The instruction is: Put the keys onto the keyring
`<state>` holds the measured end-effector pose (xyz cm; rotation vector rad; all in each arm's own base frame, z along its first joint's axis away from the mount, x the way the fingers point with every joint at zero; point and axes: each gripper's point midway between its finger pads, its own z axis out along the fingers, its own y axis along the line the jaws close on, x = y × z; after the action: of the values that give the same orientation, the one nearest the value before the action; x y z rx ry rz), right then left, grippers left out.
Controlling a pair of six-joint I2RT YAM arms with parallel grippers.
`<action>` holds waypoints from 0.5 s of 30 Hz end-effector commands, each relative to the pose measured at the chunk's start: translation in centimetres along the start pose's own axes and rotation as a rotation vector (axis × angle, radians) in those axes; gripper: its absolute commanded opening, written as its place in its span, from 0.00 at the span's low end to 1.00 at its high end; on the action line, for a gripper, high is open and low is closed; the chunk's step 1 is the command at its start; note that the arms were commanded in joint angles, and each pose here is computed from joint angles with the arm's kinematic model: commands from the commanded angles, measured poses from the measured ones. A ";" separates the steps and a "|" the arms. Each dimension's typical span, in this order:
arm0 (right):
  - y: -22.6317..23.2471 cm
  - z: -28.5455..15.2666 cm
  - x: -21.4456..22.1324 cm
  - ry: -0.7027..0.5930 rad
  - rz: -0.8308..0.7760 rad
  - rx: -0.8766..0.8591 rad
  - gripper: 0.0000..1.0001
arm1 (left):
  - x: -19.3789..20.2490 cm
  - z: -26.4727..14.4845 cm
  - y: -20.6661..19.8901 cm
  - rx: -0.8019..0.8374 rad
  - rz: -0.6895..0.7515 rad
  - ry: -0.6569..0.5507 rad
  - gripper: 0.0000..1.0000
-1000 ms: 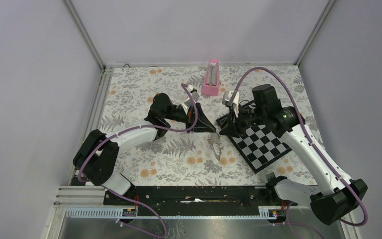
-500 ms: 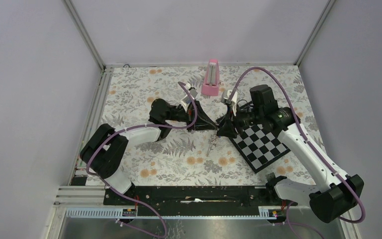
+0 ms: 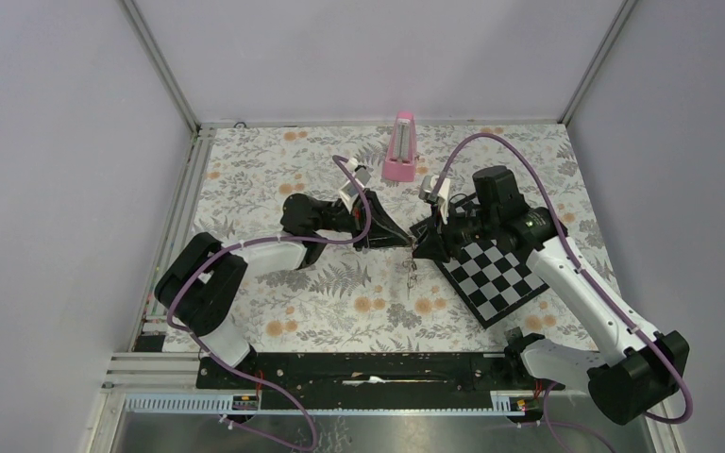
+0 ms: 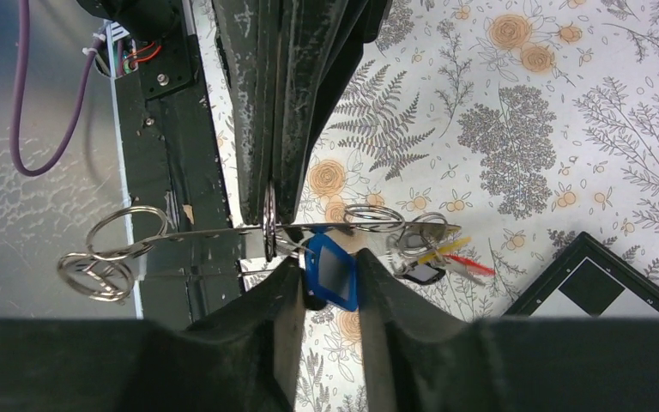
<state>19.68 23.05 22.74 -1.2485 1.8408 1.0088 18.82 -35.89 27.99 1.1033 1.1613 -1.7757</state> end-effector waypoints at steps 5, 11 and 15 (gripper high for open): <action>0.3 -0.5 -1.4 -0.047 -0.066 -0.009 0.20 | -1.6 0.0 -1.3 0.031 0.094 -0.047 0.00; 0.8 -1.1 -1.1 -0.032 -0.098 -0.011 0.06 | -1.4 -0.2 -1.1 0.028 0.106 -0.036 0.00; 1.2 -1.3 -1.0 -0.023 -0.109 -0.017 0.00 | -1.3 -0.2 -0.9 0.030 0.112 -0.027 0.00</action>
<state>19.06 22.86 23.06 -1.2960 1.7923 1.0027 18.75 -35.72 27.95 1.1041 1.1566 -1.7764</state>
